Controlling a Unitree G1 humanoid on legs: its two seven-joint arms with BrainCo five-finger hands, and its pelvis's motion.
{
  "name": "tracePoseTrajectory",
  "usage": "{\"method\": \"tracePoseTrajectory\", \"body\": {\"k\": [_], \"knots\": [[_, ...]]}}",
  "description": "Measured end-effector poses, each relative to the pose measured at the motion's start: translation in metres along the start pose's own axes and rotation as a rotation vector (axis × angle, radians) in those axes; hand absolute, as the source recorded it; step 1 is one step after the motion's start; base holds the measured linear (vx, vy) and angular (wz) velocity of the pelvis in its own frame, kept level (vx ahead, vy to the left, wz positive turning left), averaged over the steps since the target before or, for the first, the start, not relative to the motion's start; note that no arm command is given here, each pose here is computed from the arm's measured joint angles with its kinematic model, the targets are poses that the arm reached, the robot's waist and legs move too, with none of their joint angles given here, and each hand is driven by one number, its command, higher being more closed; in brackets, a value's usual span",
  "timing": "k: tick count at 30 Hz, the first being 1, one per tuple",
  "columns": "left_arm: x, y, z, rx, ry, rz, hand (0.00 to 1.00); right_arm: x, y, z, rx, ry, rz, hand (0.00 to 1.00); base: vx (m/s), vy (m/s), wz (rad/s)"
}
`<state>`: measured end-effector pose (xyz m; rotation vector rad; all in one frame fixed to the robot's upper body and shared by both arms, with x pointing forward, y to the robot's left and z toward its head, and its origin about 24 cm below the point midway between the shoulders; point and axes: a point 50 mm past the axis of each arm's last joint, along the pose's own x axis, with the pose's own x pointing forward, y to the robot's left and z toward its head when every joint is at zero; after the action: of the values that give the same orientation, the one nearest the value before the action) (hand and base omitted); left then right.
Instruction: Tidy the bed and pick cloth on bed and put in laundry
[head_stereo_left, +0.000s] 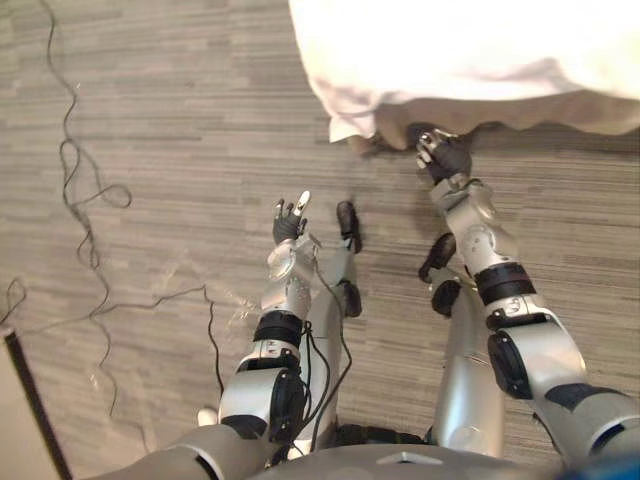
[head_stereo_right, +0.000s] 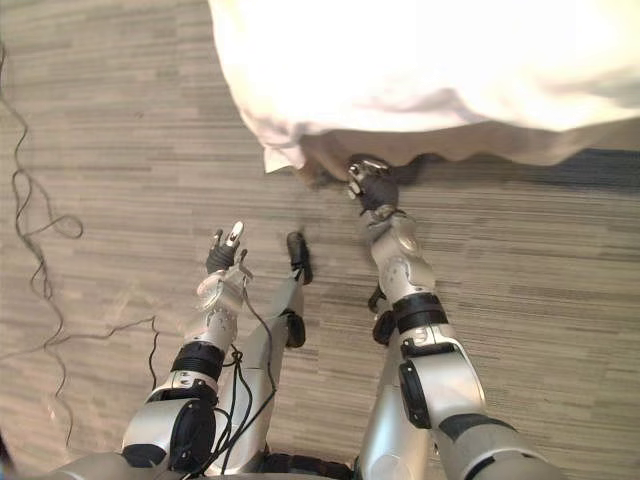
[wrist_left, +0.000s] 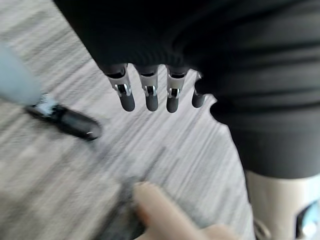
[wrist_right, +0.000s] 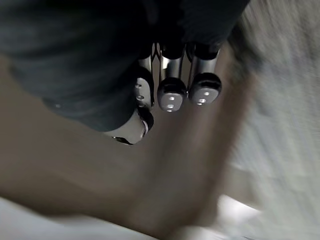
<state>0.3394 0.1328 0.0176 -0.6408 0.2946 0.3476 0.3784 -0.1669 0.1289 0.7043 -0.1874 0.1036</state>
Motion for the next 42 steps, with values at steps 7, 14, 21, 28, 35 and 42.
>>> {"method": "tracePoseTrajectory", "body": {"k": [7,14,21,28,35,42], "knots": [[0.0,0.05,-0.001,0.039,0.044,0.127,0.0,-0.066,-0.072,0.058,0.137,-0.388,-0.088,1.0,0.05,-0.052,-0.42],[-0.005,0.094,-0.005,0.262,0.132,0.118,0.0,-0.092,-0.056,0.135,-0.164,-0.601,0.132,1.0,0.13,-0.011,-0.17],[-0.016,0.111,-0.041,0.403,0.299,0.072,0.0,-0.034,0.04,0.105,-0.23,-0.327,0.624,1.0,0.1,0.035,0.03],[-0.009,0.093,-0.049,0.458,0.305,0.009,0.0,0.001,0.174,0.088,-0.106,-0.229,0.944,1.0,-0.01,0.026,0.2],[0.007,0.037,-0.017,0.396,0.138,-0.095,0.0,0.018,0.192,0.103,-0.009,-0.287,0.725,1.0,-0.07,-0.008,0.25],[0.005,-0.011,0.0,0.27,0.045,-0.131,0.0,0.002,0.187,0.151,0.193,-0.545,0.676,1.0,-0.03,-0.008,0.02]]}}
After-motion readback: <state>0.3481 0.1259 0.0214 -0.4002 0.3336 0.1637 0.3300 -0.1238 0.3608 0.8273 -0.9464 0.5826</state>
